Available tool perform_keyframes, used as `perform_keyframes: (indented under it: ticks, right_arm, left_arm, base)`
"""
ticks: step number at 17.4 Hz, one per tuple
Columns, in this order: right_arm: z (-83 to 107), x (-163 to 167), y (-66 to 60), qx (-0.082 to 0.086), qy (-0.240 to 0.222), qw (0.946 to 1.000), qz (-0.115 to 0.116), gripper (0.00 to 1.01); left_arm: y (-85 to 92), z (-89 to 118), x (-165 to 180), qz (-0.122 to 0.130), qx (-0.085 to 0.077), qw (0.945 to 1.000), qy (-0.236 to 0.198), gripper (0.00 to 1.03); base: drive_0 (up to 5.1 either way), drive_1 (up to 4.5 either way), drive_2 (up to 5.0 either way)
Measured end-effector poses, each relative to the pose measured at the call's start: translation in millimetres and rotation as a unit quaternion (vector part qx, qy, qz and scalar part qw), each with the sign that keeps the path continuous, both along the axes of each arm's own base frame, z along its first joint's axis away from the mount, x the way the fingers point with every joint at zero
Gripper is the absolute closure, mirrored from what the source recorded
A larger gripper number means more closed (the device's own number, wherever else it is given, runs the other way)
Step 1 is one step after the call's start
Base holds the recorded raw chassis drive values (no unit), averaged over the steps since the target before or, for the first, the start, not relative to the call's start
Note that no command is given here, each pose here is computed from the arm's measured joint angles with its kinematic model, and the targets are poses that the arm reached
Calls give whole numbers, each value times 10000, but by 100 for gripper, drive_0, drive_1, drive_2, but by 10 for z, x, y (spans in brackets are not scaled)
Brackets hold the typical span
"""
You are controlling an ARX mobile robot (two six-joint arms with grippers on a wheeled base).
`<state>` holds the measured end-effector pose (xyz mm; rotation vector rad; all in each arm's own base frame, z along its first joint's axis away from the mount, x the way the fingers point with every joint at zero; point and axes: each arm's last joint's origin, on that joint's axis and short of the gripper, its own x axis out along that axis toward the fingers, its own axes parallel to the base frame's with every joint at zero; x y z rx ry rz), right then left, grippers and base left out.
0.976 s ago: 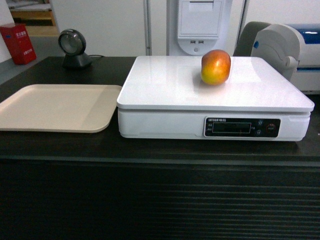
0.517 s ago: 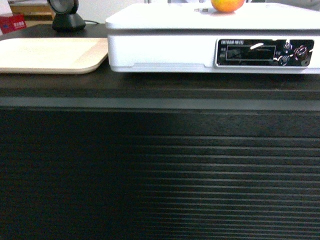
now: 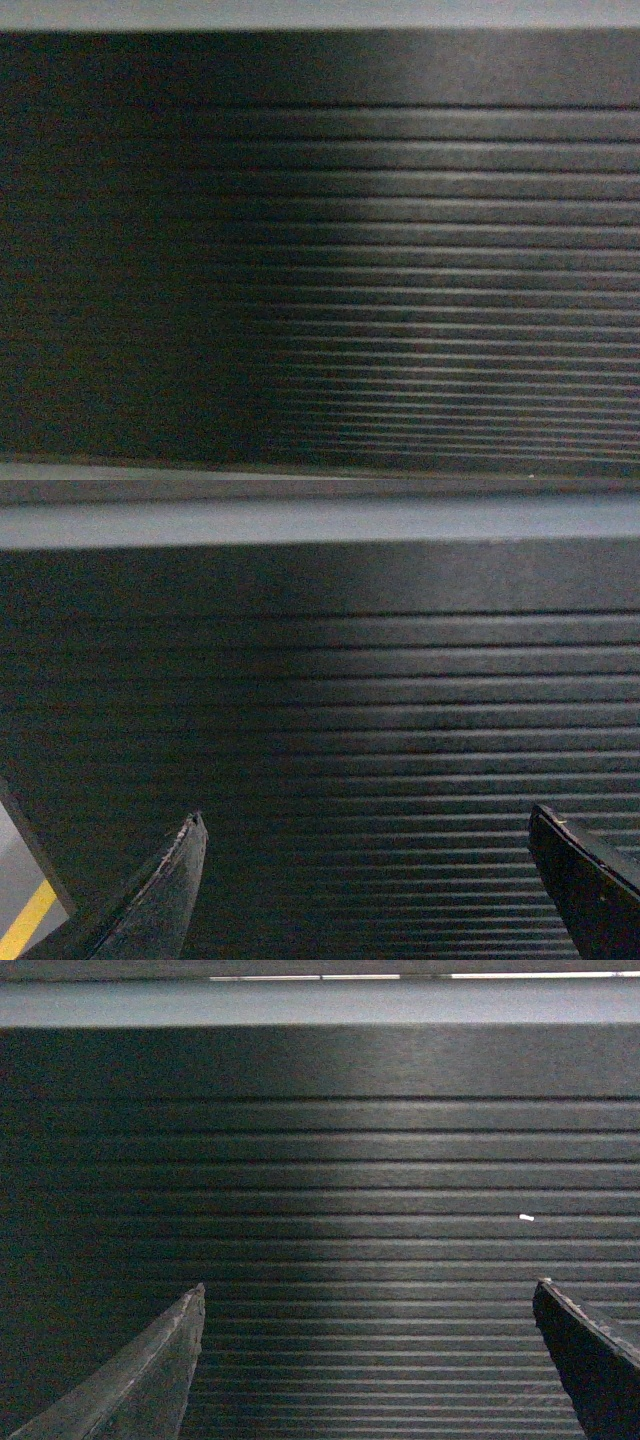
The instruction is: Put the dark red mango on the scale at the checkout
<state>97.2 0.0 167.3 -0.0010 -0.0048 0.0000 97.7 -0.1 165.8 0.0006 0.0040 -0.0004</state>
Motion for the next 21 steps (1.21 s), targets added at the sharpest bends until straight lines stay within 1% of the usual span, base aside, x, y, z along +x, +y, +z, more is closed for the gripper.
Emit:
perform_keyframes:
  ticks: [21]
  right_arm:
    - [-1,0,0,2,8,10000,0,3]
  left_arm:
    - [0,-1,0,0,0,10000,6,5]
  base:
    - [0,0,0]
